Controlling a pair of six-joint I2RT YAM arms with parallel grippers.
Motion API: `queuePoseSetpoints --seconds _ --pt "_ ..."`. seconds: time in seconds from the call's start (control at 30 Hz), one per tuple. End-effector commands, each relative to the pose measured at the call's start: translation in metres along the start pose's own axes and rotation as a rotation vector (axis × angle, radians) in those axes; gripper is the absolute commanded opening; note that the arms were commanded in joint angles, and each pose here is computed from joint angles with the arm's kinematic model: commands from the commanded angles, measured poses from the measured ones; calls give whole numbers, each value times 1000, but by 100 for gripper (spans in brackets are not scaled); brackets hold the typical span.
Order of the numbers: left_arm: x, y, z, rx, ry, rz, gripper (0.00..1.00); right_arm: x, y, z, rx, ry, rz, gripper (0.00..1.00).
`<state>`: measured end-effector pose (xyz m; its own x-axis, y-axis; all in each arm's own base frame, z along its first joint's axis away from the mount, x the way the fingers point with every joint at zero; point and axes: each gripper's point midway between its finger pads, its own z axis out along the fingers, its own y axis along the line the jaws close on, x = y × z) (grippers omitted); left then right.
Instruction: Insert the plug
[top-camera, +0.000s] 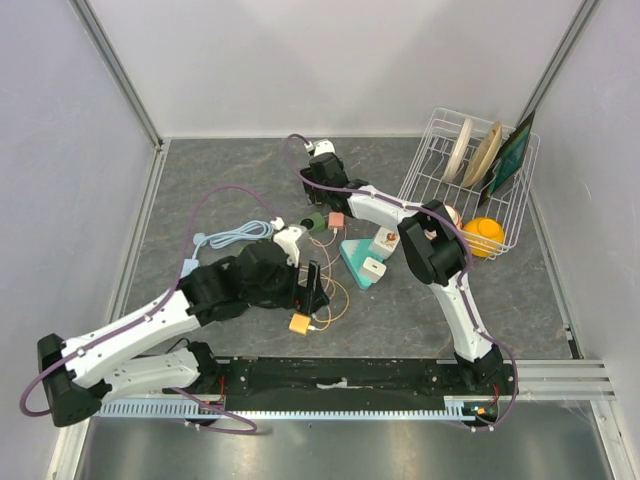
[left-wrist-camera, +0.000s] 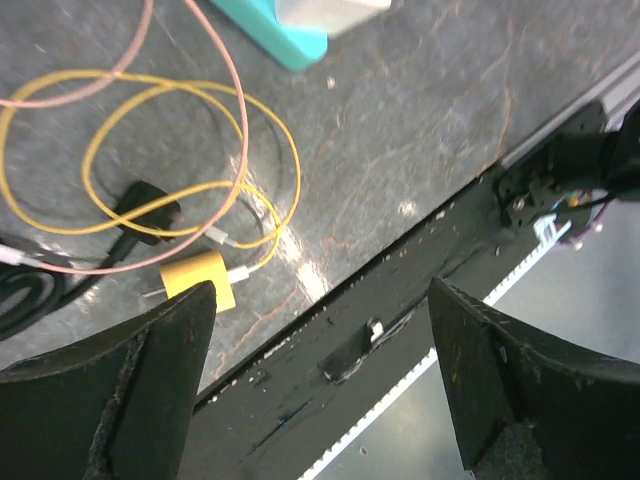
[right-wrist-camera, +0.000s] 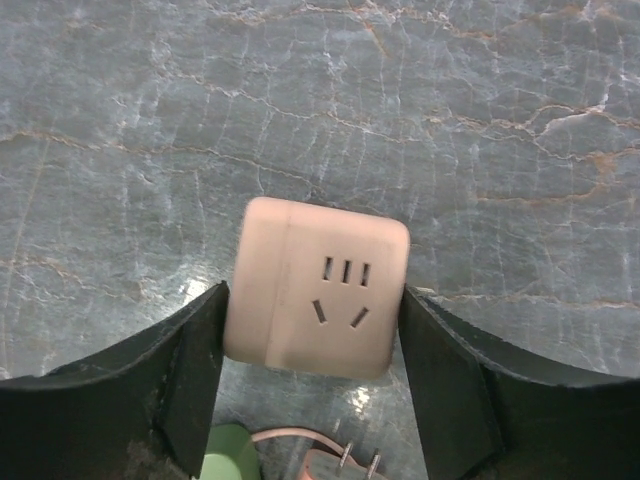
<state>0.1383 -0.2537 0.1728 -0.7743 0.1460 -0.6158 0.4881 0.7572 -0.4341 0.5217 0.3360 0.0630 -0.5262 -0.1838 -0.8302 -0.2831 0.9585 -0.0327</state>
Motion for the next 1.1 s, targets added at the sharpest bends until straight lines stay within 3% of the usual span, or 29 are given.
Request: queuePoseSetpoints --seconds 0.0,0.27,0.33,0.73,0.93,1.07 --pt "-40 17 -31 -118 -169 2 93 -8 1 5 -4 -17 3 67" --pt "-63 58 -54 -250 -284 -86 93 -33 0 -18 -31 -61 11 8" --pt "-69 66 -60 -261 -309 -108 93 -47 0 -31 -48 -88 22 2" --pt "-99 83 -72 -282 -429 -156 92 -101 -3 -126 -179 -210 96 0" --pt "-109 78 -54 -244 -398 -177 91 -85 -14 -182 -226 -210 147 0" --pt "-129 61 -50 -154 -450 -195 91 -77 -7 -222 -340 -221 230 0"
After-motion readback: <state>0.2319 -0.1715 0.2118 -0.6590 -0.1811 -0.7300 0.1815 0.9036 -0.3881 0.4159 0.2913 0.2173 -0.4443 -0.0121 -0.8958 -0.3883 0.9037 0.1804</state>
